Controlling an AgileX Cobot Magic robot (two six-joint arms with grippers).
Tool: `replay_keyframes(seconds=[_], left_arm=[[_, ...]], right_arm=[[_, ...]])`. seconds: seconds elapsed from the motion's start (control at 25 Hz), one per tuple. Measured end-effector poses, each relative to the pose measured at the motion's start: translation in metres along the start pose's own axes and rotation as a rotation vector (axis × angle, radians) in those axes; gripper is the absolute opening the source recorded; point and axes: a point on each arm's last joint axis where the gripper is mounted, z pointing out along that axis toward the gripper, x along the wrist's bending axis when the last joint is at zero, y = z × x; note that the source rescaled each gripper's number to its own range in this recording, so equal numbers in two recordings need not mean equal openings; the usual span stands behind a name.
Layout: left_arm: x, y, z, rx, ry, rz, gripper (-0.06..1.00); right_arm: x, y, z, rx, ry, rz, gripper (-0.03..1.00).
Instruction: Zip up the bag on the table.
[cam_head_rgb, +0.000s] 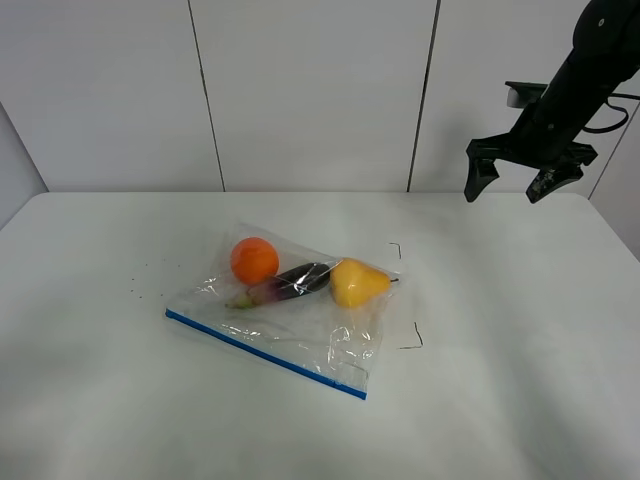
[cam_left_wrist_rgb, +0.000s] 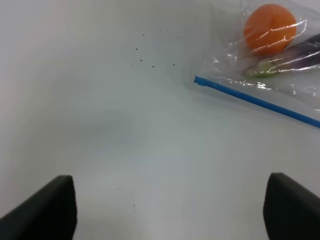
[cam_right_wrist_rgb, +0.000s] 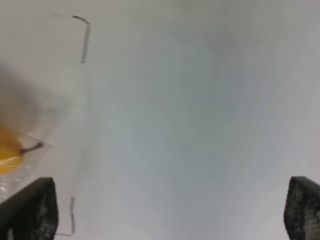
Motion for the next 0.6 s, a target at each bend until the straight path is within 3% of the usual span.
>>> replay_keyframes(seconds=[0.2, 0.6], left_arm=[[0.000, 0.000, 0.000, 0.000, 0.000, -0.001, 1.00], [0.000, 0.000, 0.000, 0.000, 0.000, -0.001, 1.00]], right_arm=[[-0.013, 0.000, -0.002, -0.003, -0.013, 0.026, 1.00], [-0.012, -0.018, -0.014, 0.009, -0.029, 0.021, 1.00]])
